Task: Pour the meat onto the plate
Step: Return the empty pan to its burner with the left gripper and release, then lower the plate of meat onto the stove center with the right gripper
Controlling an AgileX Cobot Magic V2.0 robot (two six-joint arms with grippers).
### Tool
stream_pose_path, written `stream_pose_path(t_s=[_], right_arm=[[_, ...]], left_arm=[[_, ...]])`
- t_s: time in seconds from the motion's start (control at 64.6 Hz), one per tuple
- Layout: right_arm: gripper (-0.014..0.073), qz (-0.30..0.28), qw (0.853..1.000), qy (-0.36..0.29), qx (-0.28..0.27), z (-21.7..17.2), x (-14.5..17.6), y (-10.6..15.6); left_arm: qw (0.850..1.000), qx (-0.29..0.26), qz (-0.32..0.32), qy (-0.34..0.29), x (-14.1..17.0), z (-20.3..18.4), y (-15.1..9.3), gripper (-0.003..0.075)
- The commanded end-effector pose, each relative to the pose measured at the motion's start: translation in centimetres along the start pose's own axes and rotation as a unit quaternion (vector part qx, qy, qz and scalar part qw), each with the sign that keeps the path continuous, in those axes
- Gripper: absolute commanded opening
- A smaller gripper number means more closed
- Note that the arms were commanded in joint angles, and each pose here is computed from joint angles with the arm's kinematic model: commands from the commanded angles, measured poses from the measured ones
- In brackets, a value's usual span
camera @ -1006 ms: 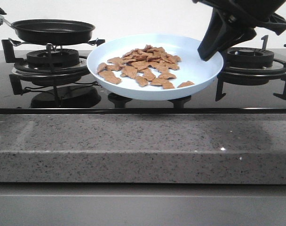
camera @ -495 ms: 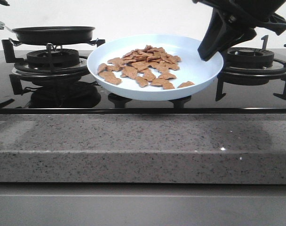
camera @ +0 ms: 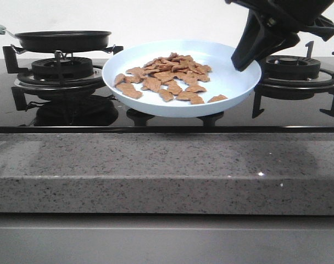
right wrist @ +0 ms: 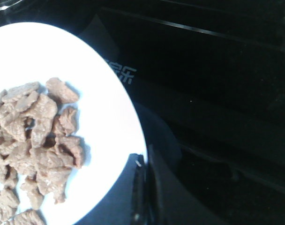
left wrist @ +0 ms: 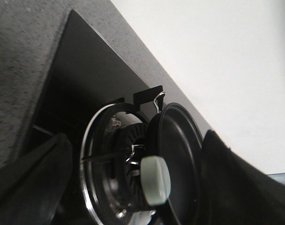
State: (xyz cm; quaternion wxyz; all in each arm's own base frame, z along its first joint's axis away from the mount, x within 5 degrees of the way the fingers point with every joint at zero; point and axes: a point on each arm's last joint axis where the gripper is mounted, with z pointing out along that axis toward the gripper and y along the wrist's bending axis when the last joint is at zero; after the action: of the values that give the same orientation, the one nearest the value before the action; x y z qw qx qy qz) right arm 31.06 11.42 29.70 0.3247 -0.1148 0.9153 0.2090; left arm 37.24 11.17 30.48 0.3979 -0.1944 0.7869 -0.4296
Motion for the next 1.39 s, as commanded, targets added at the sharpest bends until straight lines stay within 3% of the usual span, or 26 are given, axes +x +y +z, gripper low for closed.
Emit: stream_pose_path(t_s=[0.0,0.108,0.294,0.495,0.65,0.82,1.053,1.192,1.378], right_arm=[[-0.0068,-0.003,0.999,-0.054,-0.005,-1.8,-1.4,0.7],[-0.0068,-0.003,0.999,-0.054,-0.005,-1.8,-1.4,0.7],[-0.0068,-0.003,0.999,-0.054,-0.005,-1.8,-1.4,0.7],[-0.0068,-0.003,0.999,-0.054,-0.005,-1.8,-1.4,0.7],[-0.0068,-0.003,0.999,-0.054,-0.005,-1.8,-1.4,0.7],[-0.0068,-0.003,0.999,-0.054,-0.005,-1.8,-1.4,0.7],[-0.0068,-0.003,0.999,-0.054,-0.005,-1.8,-1.4,0.7],[-0.0068,-0.003,0.999,-0.054,-0.005,-1.8,-1.4,0.7],[-0.0068,0.0,0.999,-0.053,-0.008,-1.8,-1.4,0.8]], left_arm=[[0.998,0.009,0.064,-0.021,-0.4,-2.9,-4.8,0.0554],[0.989,-0.047,0.137,-0.016,0.7,-4.6,-7.3,0.0554],[0.953,-0.139,0.27,-0.003,4.5,-7.2,-13.0,0.0554],[0.923,-0.152,0.354,-0.008,10.0,-9.0,-16.4,0.0554],[0.906,-0.166,0.389,0.003,14.2,-10.6,-16.4,0.0553],[0.891,-0.209,0.403,0.012,17.1,-12.4,-14.7,0.0545],[0.892,-0.207,0.401,0.014,19.5,-13.8,-13.3,0.0545],[0.902,-0.193,0.386,0.02,19.9,-13.8,-13.4,0.0545],[0.902,-0.194,0.383,0.03,20.1,-13.8,-13.3,0.0545]])
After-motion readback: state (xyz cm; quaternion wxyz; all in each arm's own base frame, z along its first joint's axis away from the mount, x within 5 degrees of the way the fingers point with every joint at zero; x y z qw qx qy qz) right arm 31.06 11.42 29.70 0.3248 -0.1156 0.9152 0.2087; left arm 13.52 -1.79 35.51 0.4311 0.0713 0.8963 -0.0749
